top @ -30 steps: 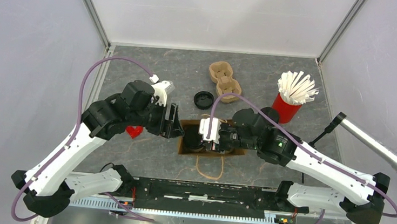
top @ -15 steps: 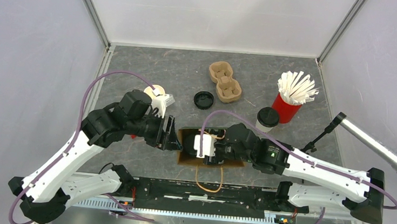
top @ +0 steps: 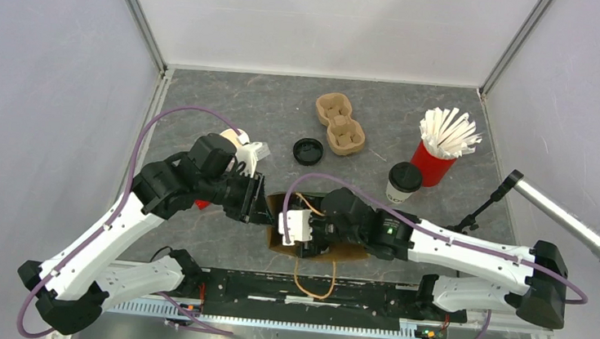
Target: Pack the takeout coffee
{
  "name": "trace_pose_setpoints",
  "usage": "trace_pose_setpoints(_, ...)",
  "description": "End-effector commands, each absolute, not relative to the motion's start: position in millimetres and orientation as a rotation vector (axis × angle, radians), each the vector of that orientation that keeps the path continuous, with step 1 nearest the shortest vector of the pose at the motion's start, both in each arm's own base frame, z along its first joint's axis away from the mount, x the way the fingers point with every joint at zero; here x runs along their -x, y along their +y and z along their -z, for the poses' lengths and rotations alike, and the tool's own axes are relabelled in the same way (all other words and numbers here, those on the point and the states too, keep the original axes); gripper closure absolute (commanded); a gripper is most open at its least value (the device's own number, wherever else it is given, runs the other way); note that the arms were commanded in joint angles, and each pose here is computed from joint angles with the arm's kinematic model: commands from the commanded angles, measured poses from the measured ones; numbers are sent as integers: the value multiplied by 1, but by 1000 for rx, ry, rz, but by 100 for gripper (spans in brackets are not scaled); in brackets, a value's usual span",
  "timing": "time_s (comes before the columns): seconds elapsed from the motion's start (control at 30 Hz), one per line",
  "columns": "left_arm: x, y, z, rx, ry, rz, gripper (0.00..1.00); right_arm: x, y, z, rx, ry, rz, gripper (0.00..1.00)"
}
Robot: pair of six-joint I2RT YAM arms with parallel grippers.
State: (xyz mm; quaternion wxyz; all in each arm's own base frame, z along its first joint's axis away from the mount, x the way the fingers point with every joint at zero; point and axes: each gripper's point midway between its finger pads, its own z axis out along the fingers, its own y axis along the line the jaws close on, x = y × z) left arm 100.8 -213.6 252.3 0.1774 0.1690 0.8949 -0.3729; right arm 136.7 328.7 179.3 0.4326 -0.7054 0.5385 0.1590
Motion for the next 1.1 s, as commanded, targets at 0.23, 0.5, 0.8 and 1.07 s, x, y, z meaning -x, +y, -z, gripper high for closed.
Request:
trace_pose_setpoints(0.23, -99, -220, -259, -514, 2479, 1122, 73, -147, 343, -176, 1808, 1250, -318, 9)
trace_pose_setpoints(0.5, -96, -220, -261, -481, 2467, 1150, 75, -159, 346, -170, 1764, 1262, -261, 9)
trace_pose_setpoints(0.8, -95, -219, -262, -468, 2465, 1156, 75, -155, 352, -154, 1800, 1251, -289, 12)
trace_pose_setpoints(1.07, -96, -217, -262, -450, 2461, 1145, 77, -137, 361, -168, 1817, 1143, -410, 2)
